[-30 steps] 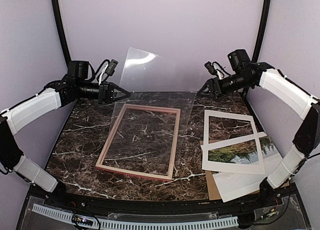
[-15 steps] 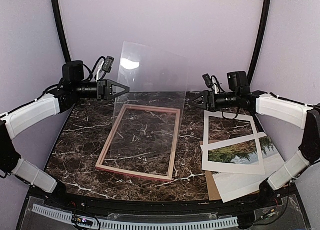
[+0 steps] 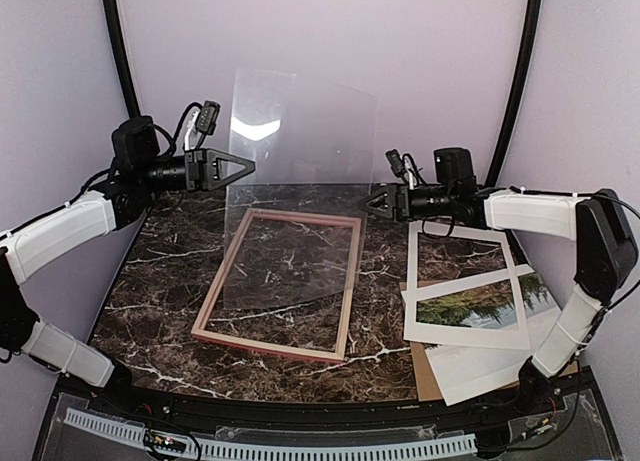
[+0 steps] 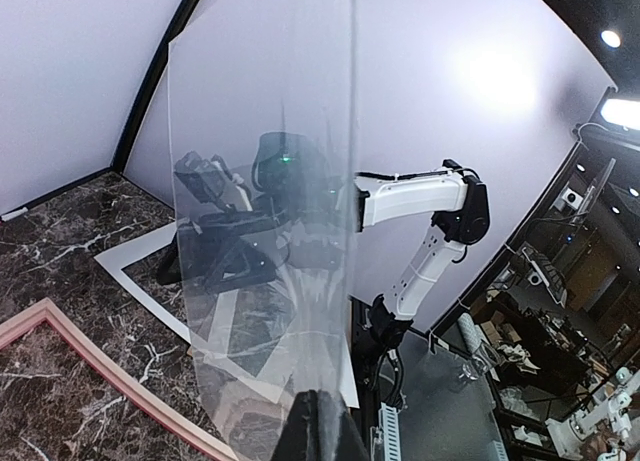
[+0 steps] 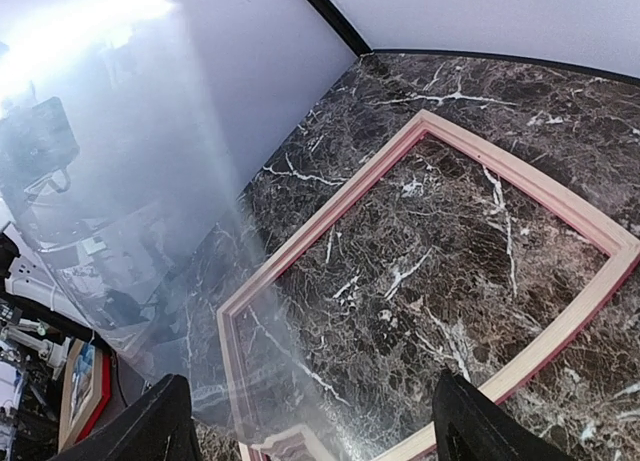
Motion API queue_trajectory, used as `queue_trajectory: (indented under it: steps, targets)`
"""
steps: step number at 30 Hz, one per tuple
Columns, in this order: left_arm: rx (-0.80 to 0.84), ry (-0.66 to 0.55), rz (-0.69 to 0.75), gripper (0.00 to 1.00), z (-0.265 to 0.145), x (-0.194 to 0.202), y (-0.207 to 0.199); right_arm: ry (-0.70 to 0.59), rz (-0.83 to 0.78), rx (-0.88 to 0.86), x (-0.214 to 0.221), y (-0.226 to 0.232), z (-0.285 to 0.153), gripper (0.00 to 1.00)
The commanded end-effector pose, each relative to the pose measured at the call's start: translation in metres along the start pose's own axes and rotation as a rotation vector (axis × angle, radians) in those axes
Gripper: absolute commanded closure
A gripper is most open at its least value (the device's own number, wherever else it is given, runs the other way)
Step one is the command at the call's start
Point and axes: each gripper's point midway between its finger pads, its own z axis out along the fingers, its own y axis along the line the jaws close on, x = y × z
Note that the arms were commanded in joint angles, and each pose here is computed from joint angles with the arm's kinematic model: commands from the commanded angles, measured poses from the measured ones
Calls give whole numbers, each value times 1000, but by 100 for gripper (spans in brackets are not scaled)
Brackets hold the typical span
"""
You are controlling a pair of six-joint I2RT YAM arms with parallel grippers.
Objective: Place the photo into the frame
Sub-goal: Pass from the left arm to the right
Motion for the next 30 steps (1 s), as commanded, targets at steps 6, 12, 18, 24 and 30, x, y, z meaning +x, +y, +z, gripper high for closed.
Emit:
queue_trajectory:
  steps: [6,12,18,24,30]
  targets:
    - [54,-33,67,100,-6,-11,-27,-41,-105,-272,-19,47,6,17]
    - [-12,-53,33,100,-5,-8,-9,-49,-151,-366,-18,76,-11,27]
    - [-136,-78,-21,100,-11,-8,21,-47,-156,-358,-23,82,-21,52]
    - [-288,-77,-63,100,-17,-6,51,-56,-150,-337,-31,84,-26,77]
    - [-334,-75,-87,100,-18,-2,64,-51,-132,-287,-34,76,-22,89]
